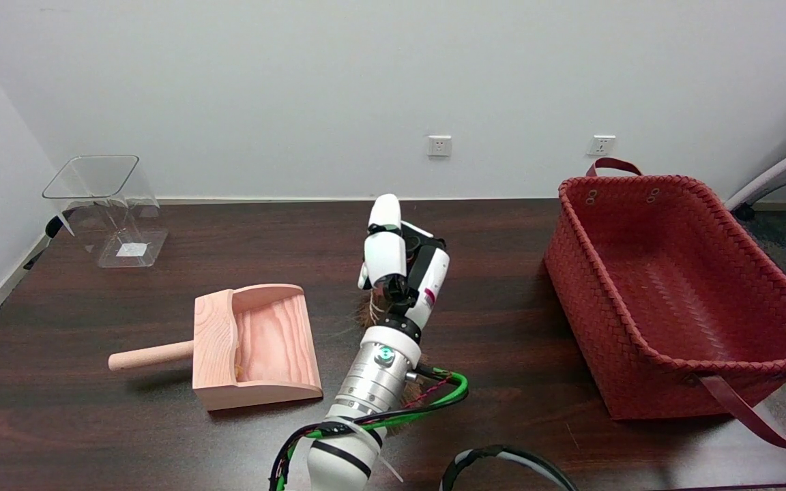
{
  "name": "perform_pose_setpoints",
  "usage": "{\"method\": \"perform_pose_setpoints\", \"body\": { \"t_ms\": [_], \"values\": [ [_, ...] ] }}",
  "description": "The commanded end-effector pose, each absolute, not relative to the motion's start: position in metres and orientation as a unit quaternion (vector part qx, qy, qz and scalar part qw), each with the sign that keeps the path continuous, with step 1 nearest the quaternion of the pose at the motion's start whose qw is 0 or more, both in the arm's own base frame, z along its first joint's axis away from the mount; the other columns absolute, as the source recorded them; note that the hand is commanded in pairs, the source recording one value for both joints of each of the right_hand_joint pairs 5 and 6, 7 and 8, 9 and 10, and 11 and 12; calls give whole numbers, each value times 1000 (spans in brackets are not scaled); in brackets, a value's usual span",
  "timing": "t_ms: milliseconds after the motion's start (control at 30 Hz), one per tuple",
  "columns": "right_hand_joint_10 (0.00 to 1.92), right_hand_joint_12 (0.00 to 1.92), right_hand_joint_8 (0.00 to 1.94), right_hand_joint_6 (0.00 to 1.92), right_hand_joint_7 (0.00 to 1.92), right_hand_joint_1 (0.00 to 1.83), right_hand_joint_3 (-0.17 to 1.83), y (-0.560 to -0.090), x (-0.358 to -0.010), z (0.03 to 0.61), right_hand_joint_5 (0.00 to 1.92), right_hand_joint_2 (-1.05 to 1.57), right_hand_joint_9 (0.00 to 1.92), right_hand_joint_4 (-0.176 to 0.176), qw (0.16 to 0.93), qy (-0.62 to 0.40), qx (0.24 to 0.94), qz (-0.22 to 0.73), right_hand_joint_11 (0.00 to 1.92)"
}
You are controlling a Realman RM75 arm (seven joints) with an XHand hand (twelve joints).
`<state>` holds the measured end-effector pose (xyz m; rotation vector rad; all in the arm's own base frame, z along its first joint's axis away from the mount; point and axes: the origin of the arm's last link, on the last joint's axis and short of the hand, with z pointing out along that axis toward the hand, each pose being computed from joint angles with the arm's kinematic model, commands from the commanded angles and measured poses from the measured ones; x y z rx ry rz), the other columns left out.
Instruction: Use the broom to sweep the yellow paper into the dustpan.
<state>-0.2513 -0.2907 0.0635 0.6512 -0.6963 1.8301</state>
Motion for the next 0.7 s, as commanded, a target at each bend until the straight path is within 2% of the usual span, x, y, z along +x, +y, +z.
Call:
{"method": "perform_pose_setpoints", "body": {
  "t_ms": [33,167,433,700],
  "values": [
    [1920,1920,1920,1920,1920,643,142,-282,-245,68,1920,1571,1920,0,473,-280,280,787,1920],
    [1920,1920,1920,1920,1920,640,120,-276,-237,75,1920,1571,1920,0,471,-247,295,794,1920],
    [1920,1920,1920,1920,1920,647,96,-274,-246,82,1920,1571,1920,0,495,-248,309,773,1920],
    [1920,1920,1920,1920,1920,641,95,-271,-245,82,1920,1571,1920,0,484,-246,305,782,1920]
  ]
}}
